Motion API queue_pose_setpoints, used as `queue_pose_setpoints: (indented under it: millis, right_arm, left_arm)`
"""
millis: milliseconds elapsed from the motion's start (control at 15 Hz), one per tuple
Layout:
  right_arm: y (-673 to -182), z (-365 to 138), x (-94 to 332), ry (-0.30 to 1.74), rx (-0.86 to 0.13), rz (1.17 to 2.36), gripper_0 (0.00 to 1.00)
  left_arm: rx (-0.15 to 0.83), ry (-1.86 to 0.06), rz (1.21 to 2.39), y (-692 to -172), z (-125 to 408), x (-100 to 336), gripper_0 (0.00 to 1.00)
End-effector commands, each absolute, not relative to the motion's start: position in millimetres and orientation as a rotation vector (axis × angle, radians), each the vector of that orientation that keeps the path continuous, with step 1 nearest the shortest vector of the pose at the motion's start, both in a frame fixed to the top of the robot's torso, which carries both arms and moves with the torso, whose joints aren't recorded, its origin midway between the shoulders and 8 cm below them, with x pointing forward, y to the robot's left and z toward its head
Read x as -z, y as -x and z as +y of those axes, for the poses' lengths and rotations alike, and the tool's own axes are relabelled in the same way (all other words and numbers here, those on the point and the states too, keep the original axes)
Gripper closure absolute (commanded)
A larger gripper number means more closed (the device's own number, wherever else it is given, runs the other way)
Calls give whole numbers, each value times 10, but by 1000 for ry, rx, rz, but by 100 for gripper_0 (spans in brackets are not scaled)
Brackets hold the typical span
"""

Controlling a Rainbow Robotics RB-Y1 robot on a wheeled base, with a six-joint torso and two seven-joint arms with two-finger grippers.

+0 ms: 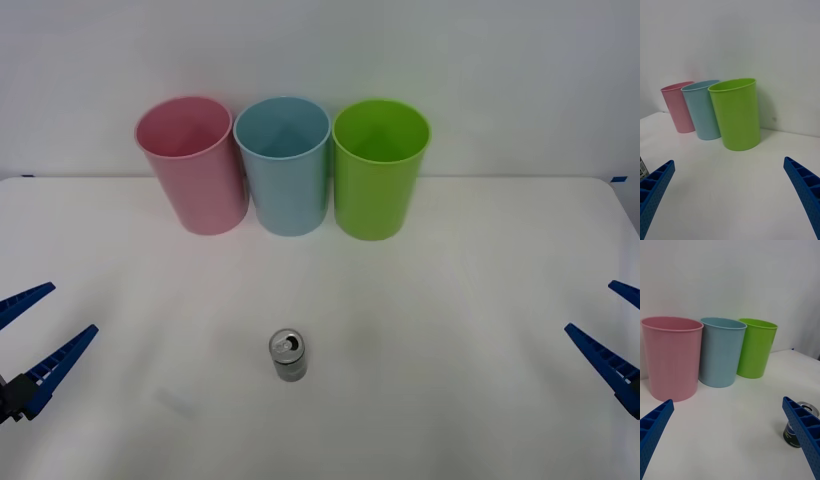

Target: Grasp the object on the table and drop it into the matching bin: aluminum can to the light blue bin, PET bottle to the pink bin.

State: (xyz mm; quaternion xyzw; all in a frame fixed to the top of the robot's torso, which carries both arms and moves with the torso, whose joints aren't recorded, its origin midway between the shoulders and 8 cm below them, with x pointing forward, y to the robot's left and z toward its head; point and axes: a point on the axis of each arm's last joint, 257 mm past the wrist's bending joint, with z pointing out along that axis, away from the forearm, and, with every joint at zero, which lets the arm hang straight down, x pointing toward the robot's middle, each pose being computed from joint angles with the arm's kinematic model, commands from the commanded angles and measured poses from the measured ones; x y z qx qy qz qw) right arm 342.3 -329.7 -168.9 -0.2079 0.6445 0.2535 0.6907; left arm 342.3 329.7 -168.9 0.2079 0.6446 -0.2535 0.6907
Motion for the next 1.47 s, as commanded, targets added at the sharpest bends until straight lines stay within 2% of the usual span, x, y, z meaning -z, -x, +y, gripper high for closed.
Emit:
queue_pose_setpoints:
  millis: [67, 467, 1000, 1467]
  right_arm:
    - [-3423, -3297, 1689, 465, -567, 1441, 0]
    - [-3396, -3214, 1801, 515, -575, 1476, 0]
    - [-3351, -2609, 2227, 654, -684, 1546, 0]
    - [-3298, -2036, 2502, 732, -773, 1559, 0]
  left_arm:
    - [567, -465, 1441, -3423, 3297, 1689, 0]
    - [567, -465, 1441, -3423, 3297, 1689, 0]
    - [567, -465, 1441, -3423, 3297, 1689, 0]
    - [567, -465, 1441, -3423, 3297, 1689, 0]
